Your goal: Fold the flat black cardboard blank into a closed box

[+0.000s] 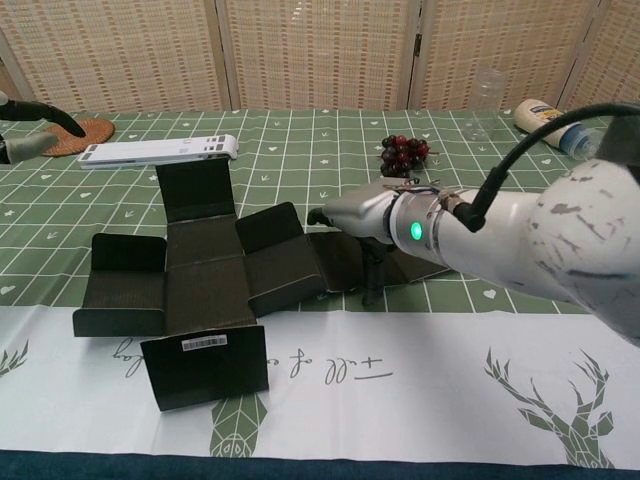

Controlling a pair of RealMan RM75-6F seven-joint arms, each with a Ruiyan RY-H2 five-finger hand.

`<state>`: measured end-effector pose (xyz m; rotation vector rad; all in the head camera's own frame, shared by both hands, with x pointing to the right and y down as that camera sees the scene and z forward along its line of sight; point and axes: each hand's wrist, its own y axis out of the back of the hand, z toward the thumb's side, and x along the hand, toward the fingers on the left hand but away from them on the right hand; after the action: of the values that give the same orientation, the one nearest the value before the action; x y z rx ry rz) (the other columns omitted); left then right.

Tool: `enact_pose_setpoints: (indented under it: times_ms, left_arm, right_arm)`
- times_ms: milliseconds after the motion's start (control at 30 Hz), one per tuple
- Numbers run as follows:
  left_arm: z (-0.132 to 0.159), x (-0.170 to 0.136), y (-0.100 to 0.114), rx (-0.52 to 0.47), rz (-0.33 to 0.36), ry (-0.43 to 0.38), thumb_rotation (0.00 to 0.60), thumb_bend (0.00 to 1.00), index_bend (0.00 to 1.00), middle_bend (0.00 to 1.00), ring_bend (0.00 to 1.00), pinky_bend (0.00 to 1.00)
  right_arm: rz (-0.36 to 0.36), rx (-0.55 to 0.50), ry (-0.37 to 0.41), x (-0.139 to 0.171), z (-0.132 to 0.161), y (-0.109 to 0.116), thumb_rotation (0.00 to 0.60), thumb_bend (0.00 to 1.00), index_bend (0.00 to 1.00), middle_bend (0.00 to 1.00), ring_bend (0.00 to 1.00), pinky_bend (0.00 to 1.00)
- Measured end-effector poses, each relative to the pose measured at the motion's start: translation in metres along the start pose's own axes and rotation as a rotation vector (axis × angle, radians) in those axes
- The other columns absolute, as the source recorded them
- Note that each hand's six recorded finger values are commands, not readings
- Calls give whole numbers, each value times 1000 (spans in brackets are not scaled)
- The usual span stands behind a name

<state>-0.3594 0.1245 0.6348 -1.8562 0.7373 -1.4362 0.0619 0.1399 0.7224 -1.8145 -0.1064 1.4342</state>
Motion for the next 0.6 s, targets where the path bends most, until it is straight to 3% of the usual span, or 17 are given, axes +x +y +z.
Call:
enact_pose_setpoints:
  times_ms: [600]
  left_arm:
    - [-2,-2,0,-22,-7,-3,94,515,167,124,793,911]
  right_arm:
    - [15,61,-17,-8,7,-3,600,177,26,94,801,1000]
